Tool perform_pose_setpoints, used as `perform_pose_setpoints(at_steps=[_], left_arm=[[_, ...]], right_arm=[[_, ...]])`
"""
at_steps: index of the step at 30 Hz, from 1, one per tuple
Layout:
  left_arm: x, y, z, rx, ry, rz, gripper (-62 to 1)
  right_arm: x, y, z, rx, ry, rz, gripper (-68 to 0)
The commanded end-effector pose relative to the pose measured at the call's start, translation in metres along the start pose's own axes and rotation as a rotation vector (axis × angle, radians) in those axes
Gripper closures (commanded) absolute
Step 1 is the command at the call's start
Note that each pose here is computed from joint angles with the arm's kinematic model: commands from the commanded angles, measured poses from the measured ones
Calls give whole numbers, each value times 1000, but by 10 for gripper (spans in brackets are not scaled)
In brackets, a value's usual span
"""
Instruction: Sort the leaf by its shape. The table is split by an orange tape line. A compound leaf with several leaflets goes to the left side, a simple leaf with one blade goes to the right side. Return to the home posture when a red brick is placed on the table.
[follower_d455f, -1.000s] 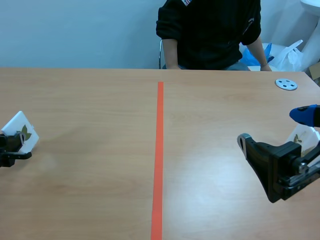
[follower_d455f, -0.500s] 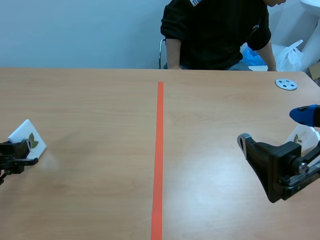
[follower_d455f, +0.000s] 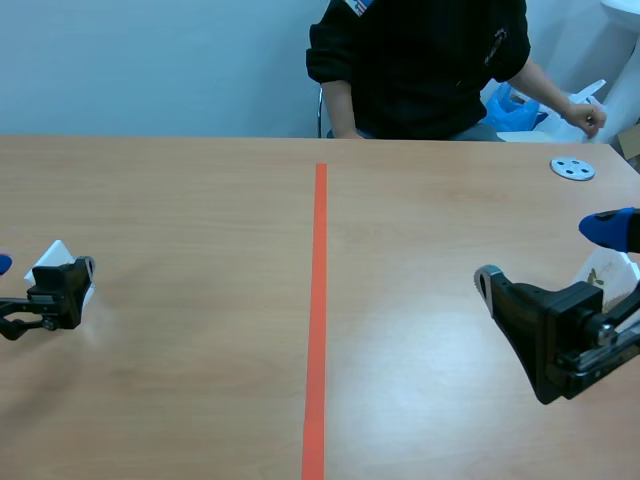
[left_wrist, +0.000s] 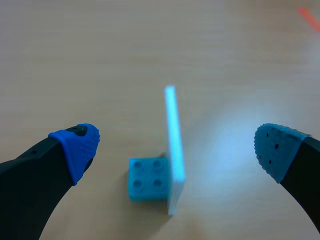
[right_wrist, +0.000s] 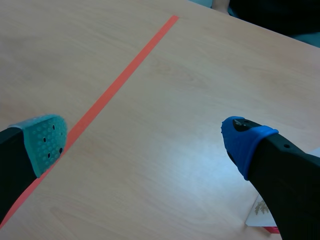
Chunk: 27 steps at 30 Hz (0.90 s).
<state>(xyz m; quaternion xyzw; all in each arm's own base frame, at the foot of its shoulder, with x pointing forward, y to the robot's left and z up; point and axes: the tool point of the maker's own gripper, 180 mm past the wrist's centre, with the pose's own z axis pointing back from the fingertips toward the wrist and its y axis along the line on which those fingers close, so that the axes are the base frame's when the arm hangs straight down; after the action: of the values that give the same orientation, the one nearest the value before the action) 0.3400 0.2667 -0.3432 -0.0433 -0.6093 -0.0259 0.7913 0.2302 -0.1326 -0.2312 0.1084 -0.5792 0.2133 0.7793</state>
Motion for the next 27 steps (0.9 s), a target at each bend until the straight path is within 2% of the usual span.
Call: perform_pose_setpoints(at_steps=[1,8,16,19,27], left_arm=[[22,-8,-1,-35,-44,-23,-623],[51,-53,18,-162,-49,-76,-623],[54,-133,65,-395,-11,-93,-623],[53,-156,83,-465,10,-105,-623],[49,-192,117,-553,83,-99,-623]], right_arm=[[13,-4,0,-5,-39,22,-642],[13,-4,0,-5,-39,22,-642],[13,-8,1,-16,-38,28,-642],[14,-14,3,-32,-36,37,-642],[12,-20,7,-50,-20,38,-660]])
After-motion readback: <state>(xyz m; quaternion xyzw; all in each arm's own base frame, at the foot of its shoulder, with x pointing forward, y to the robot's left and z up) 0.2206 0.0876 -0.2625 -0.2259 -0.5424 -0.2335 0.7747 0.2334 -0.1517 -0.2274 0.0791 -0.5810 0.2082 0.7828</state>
